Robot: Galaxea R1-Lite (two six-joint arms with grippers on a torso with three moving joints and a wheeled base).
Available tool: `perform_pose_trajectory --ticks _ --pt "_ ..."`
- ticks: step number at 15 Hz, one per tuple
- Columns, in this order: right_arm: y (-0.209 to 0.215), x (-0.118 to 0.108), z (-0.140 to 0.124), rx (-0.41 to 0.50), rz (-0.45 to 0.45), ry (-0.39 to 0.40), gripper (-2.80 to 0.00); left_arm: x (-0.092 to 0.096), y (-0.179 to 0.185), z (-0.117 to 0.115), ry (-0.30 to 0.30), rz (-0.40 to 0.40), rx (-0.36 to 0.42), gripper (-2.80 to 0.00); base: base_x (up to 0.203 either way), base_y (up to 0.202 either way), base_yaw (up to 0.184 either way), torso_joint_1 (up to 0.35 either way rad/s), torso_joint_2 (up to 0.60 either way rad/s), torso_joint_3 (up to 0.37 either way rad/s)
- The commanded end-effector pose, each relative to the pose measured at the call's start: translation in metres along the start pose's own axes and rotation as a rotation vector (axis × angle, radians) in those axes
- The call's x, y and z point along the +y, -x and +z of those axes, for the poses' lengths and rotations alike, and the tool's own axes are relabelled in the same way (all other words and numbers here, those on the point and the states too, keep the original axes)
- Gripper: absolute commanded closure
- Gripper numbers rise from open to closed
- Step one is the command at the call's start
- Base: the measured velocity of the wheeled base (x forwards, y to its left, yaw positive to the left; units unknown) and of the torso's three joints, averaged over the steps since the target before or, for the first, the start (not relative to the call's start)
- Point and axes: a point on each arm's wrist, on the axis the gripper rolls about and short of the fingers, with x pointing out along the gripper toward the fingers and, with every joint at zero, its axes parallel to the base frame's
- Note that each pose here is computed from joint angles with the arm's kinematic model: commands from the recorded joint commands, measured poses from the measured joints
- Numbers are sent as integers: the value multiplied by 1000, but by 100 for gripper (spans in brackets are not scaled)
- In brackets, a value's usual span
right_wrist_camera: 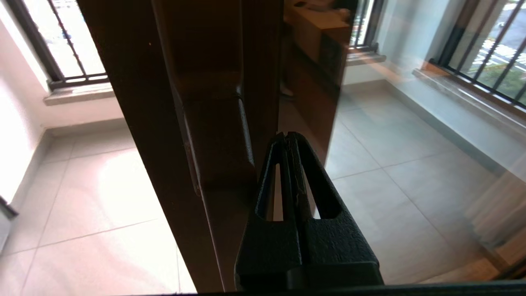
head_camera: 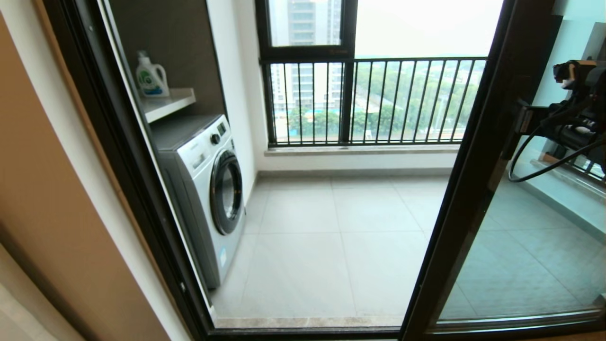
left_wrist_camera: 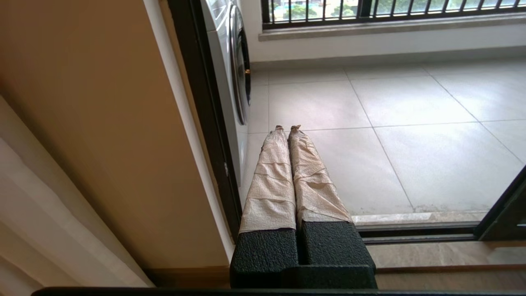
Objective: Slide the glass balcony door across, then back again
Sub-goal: Close the slid door
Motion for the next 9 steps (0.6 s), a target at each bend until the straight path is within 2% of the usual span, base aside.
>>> perform_pose_trajectory --ticks 1,9 --pt "3 8 2 -7 12 1 0 0 0 0 -1 0 -1 0 0 0 0 0 0 0" --pt "10 52 6 -12 82 2 0 0 0 0 -1 0 -1 0 0 0 0 0 0 0"
